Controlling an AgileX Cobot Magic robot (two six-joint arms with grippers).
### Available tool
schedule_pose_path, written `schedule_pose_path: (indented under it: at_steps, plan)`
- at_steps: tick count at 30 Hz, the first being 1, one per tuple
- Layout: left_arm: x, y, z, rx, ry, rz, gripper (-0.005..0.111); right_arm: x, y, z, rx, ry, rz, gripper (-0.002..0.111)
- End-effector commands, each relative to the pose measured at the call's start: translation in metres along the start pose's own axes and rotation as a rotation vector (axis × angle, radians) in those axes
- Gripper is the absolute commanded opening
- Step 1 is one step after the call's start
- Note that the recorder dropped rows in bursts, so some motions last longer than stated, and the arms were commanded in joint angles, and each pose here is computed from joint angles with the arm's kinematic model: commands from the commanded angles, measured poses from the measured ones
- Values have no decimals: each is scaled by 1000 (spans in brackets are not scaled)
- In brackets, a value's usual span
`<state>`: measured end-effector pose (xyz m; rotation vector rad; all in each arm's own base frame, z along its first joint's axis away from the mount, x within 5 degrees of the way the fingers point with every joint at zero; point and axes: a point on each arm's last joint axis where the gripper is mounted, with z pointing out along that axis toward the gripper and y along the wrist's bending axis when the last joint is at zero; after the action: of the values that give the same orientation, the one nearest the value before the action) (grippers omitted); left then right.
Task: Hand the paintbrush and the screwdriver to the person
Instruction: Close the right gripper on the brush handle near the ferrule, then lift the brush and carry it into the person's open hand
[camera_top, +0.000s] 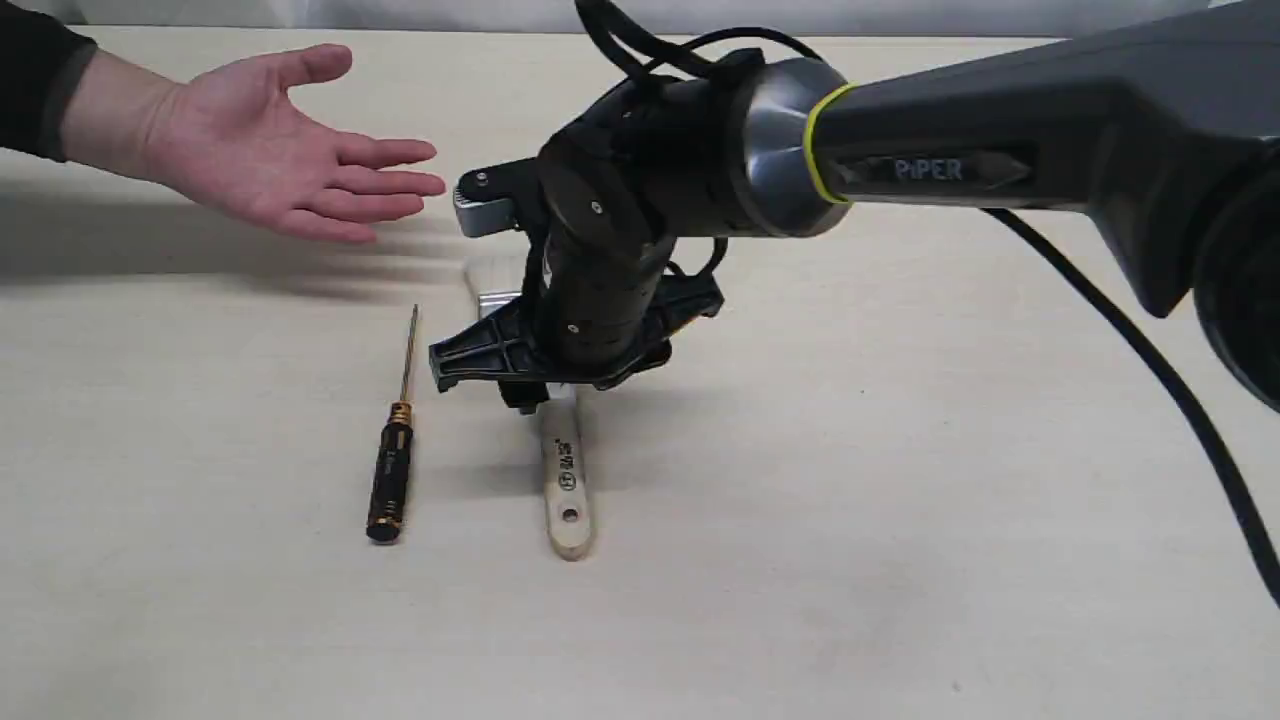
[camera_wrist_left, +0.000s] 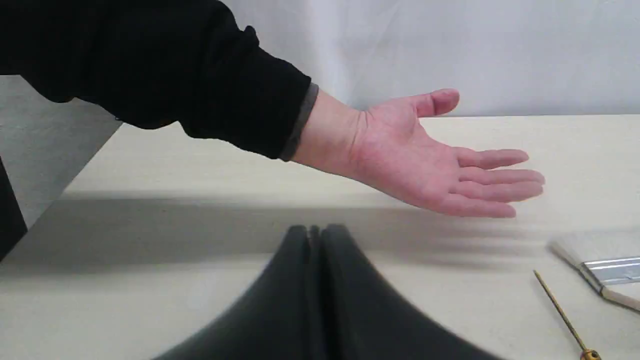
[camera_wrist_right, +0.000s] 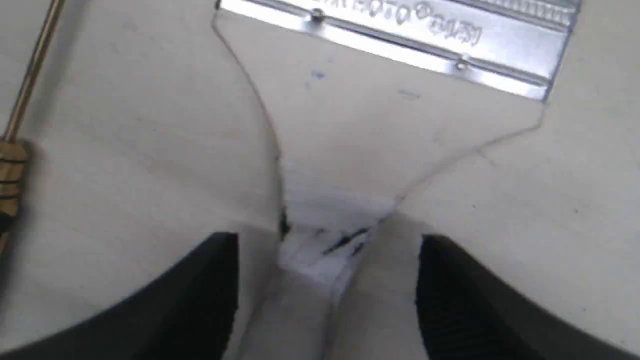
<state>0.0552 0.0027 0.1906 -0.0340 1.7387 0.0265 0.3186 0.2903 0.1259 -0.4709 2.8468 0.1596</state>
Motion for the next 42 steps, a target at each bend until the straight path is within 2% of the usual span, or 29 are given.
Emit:
schedule_pose_path:
  at_steps: [1,9,16,19,25,37,42]
  plan:
    - [0,-1,0,9,-7,-2,0,1,-2,7,12,13,20,56]
    - [0,-1,0,9,-5,-4,0,12,-2,39,16,92,42,52]
    - [0,-1,0,9,-5,-4,0,12,-2,43,16,91,33,16]
    - [0,-1,0,9,-5,-4,0,12,-2,42,13,87,10,4]
    - [0,-1,0,9,-5,-4,0,2,1,14,-20,16,-16,4]
    - [0,-1,0,9,-5,-2,0,-18,5,-117,-166,-273,-11,4]
    - [0,-1,0,9,-8,-2,0,-24,12,-149,-282,-409,-32,4]
